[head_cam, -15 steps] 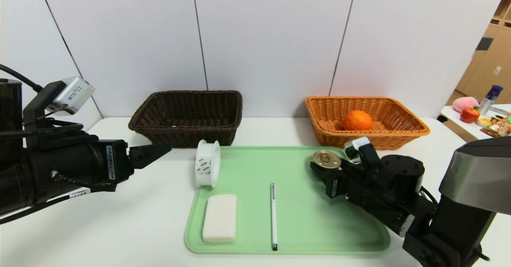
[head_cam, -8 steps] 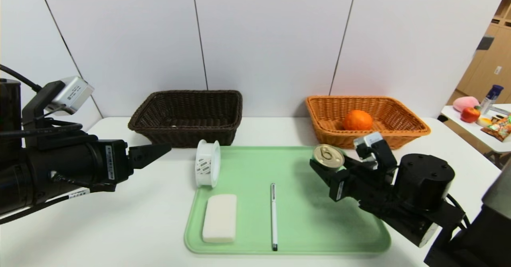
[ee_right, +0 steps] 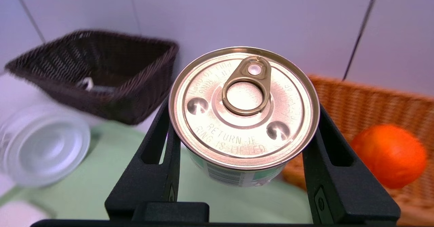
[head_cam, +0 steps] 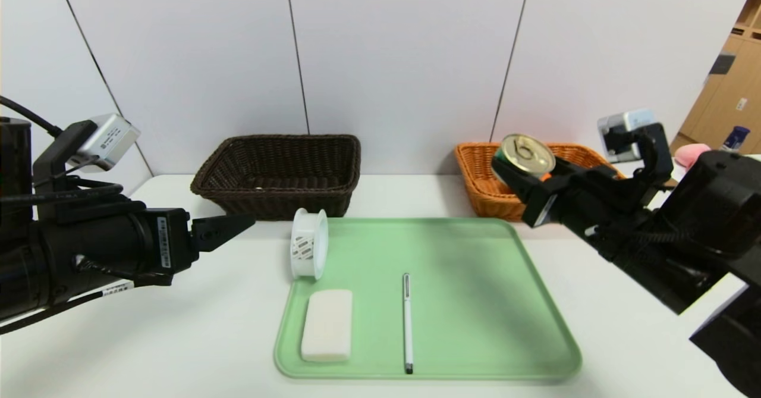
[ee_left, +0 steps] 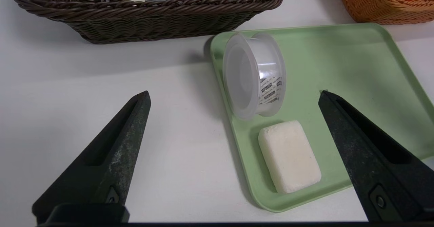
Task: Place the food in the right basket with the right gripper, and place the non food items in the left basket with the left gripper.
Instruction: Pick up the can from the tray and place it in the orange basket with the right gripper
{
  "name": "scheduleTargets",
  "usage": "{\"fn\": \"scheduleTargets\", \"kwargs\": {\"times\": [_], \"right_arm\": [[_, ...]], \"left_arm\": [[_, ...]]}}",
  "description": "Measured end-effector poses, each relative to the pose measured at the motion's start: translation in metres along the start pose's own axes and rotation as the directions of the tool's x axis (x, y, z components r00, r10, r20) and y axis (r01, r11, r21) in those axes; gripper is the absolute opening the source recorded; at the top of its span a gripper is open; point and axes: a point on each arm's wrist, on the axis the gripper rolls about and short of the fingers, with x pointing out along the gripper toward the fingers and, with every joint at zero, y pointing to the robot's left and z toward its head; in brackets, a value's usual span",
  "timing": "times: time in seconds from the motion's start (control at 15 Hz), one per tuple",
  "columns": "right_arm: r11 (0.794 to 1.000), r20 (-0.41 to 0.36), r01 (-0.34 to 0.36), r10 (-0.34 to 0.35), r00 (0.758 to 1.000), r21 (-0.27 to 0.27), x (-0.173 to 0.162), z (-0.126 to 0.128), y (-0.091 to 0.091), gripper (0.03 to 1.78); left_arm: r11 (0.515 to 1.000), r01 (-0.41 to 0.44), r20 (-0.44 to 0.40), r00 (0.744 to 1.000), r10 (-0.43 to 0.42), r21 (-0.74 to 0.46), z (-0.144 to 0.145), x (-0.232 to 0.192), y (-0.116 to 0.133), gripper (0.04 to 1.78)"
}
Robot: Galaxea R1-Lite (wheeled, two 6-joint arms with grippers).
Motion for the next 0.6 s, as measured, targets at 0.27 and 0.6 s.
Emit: {"fn": "scheduleTargets", "kwargs": {"times": [0.27, 0.6], "right_arm": [[0.996, 0.013, 0.09, -0.09, 0.996, -0.008, 0.022, 0.054, -0.033, 0.98], [0.985, -0.191, 0.155, -0.137, 0.972, 0.081, 0.036, 0.094, -0.088, 0.98]], "left_arm": [[1.0, 0.001, 0.007, 1.0, -0.001, 0.0, 0.001, -0.002, 0.0, 1.75], [1.0, 0.002, 0.011, 1.0, -0.002, 0.002, 0.001, -0.004, 0.0, 1.75]]}}
